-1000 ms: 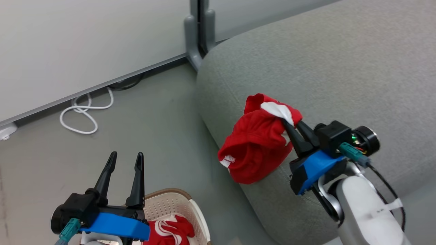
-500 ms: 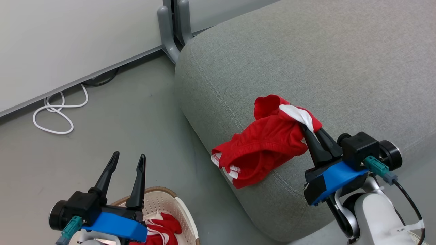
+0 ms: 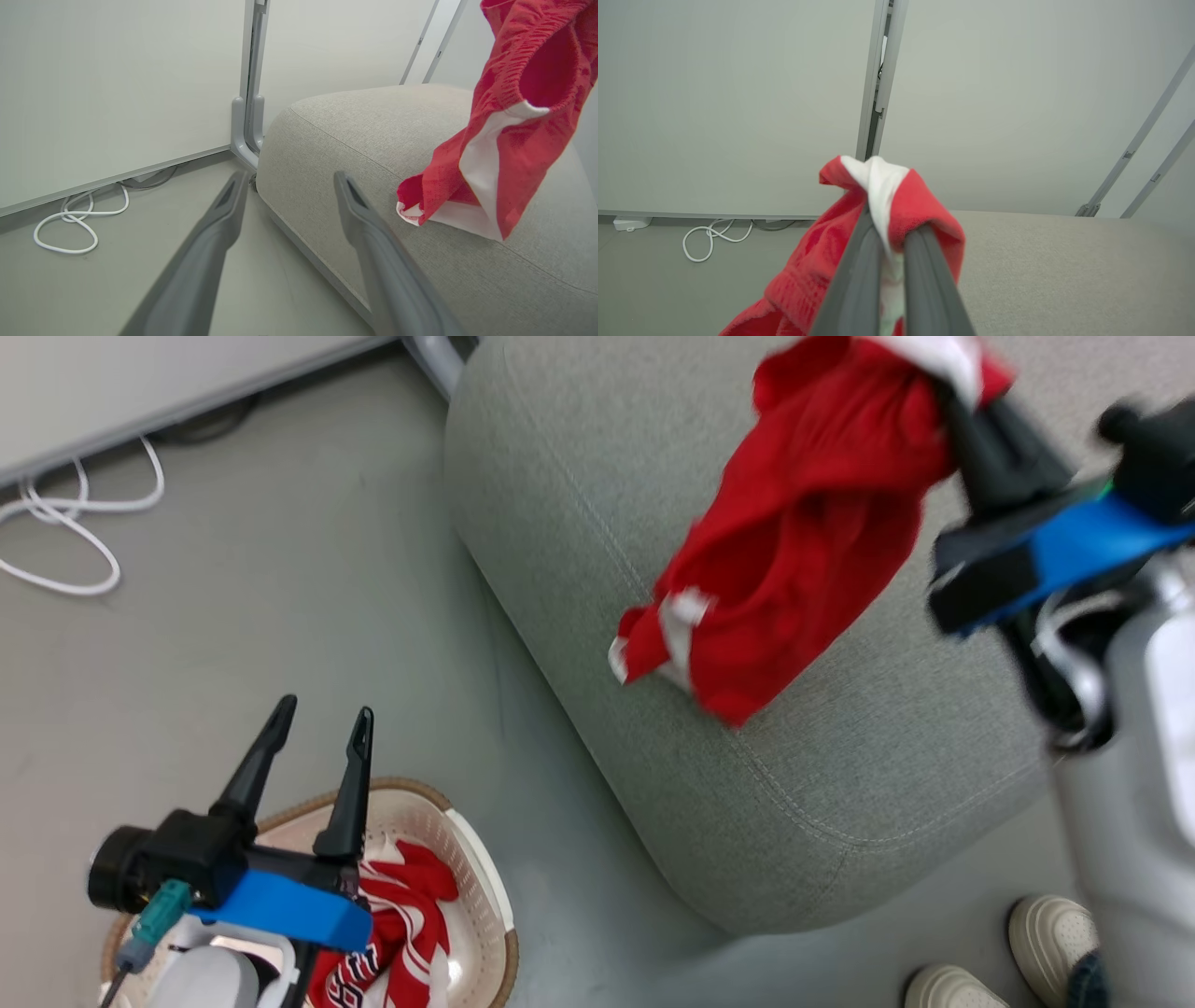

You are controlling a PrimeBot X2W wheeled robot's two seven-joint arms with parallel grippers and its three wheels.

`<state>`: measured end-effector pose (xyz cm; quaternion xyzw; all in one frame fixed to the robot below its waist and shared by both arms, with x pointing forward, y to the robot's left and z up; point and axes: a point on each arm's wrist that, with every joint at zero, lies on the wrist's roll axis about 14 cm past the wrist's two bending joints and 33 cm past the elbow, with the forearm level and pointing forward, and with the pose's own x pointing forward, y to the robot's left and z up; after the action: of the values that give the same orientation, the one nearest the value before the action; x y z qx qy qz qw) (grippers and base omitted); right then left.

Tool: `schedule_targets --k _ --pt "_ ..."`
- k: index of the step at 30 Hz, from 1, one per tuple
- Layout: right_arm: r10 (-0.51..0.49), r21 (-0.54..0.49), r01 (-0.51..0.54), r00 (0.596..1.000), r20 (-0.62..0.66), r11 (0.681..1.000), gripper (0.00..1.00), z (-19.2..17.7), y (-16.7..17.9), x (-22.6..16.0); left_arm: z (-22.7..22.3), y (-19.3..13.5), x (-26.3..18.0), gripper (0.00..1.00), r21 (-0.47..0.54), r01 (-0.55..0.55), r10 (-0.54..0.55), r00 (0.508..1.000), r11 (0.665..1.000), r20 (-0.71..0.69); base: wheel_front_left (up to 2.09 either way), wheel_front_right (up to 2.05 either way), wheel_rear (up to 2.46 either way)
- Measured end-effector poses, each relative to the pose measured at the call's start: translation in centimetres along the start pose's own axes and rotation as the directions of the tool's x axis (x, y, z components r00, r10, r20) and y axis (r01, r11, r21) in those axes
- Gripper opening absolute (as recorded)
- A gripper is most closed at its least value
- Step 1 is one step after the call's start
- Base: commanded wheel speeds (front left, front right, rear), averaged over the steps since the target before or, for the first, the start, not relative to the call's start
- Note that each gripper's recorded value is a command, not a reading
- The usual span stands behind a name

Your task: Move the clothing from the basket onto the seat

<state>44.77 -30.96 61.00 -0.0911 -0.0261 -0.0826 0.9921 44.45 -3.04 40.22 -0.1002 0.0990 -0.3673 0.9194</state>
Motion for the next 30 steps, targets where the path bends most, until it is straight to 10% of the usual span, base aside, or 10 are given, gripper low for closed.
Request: schedule_targets --k 12,22,24,25,30 --pt "-0.21 -0.078 0.216 0.975 0.076 0.973 0.0 2.9 -9.2 10.5 -2.8 5.4 1.8 1.0 0.014 -0.025 0.025 0.999 1.0 -0.044 0.0 0.0 0.0" --pt "-0.274 0.012 0.288 0.92 -0.28 0.957 0.0 -13.0 -8.7 12.6 -4.9 8.6 -0.4 1.0 -0.008 -0.119 0.118 0.99 0.993 -0.076 0.0 0.0 0.0" --pt "-0.271 0.015 0.294 0.897 -0.35 0.956 0.47 -15.9 -8.2 11.9 -5.3 9.0 -1.0 1.0 -0.01 -0.136 0.135 0.987 0.991 -0.086 0.0 0.0 0.0" --pt "-0.269 0.017 0.297 0.887 -0.376 0.955 0.96 -16.9 -8.0 11.7 -5.3 9.1 -1.3 1.0 -0.011 -0.145 0.143 0.986 0.989 -0.086 0.0 0.0 0.0" --pt "-0.268 0.018 0.307 0.857 -0.439 0.952 1.0 -18.9 -7.8 10.2 -4.5 9.2 -2.1 1.0 -0.012 -0.172 0.171 0.983 0.985 -0.071 0.0 0.0 0.0"
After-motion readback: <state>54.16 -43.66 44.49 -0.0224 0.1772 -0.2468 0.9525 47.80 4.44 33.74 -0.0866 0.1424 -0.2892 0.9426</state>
